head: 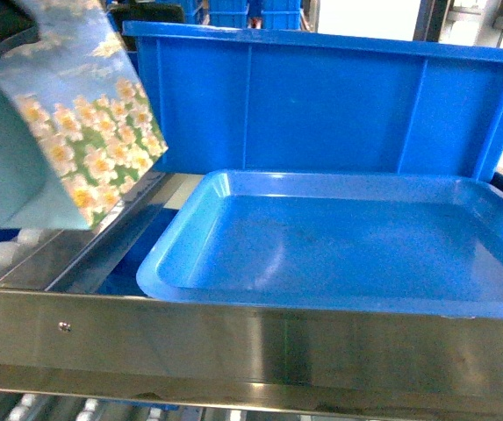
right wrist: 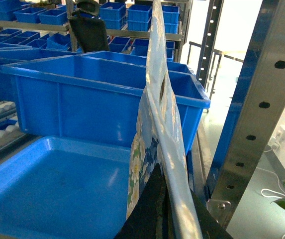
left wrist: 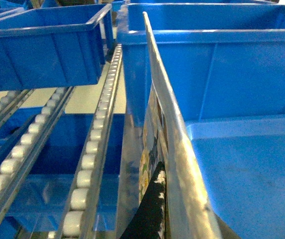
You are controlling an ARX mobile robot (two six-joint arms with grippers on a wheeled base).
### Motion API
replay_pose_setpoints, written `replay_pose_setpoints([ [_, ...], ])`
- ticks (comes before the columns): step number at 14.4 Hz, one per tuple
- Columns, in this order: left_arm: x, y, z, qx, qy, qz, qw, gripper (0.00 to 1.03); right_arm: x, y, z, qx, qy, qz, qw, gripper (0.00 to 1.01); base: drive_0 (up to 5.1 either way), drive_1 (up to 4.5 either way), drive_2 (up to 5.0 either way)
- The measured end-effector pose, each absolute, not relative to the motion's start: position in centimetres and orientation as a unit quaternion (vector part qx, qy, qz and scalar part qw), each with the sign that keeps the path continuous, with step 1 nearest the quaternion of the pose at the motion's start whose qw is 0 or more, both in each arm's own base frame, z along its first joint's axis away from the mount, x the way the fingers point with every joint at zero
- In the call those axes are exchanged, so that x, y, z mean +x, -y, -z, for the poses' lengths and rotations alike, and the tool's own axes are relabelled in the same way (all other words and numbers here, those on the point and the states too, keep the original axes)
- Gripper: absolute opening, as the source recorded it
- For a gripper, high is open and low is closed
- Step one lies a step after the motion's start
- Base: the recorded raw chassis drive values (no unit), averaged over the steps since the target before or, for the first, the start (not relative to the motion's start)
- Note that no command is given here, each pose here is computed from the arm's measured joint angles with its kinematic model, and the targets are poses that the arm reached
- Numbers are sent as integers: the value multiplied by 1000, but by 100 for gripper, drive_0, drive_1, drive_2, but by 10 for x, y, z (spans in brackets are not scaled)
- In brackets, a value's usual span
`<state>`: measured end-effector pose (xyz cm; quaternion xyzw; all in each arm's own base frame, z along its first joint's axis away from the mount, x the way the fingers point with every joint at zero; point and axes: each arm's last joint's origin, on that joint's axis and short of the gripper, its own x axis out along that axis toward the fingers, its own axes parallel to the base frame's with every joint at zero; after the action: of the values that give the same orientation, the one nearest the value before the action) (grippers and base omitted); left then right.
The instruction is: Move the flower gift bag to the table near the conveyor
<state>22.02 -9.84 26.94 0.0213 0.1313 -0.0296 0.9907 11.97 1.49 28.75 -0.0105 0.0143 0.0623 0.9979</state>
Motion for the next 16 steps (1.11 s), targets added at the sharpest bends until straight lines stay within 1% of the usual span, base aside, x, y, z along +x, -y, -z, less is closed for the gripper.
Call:
replay_pose_setpoints([
  [2, 194, 75, -256, 23, -135, 0, 991, 2, 120, -15, -287, -11, -14, -62, 998, 2, 0, 0, 0],
  [3, 185, 66, -250, 23, -130, -6, 991, 2, 120, -15, -287, -11, -14, -62, 998, 2, 0, 0, 0],
  [4, 181, 61, -249, 25, -121, -9, 992, 2, 120, -15, -287, -11, -14, -62, 998, 2, 0, 0, 0],
  [5, 181, 61, -251, 26, -115, -7, 993, 2, 120, -15, -287, -11, -15, -62, 998, 2, 0, 0, 0],
  [8, 181, 63, -250, 30, -119, 5, 992, 2, 120, -15, -287, -11, -16, -60, 998, 2, 0, 0, 0],
  [14, 181, 62, -250, 30, -119, 1, 992, 2, 120, -15, -287, -11, -14, -61, 998, 2, 0, 0, 0],
  [16, 181, 62, -250, 31, -120, 1, 992, 2, 120, -15, -287, -11, -16, -61, 998, 2, -448, 65, 411],
])
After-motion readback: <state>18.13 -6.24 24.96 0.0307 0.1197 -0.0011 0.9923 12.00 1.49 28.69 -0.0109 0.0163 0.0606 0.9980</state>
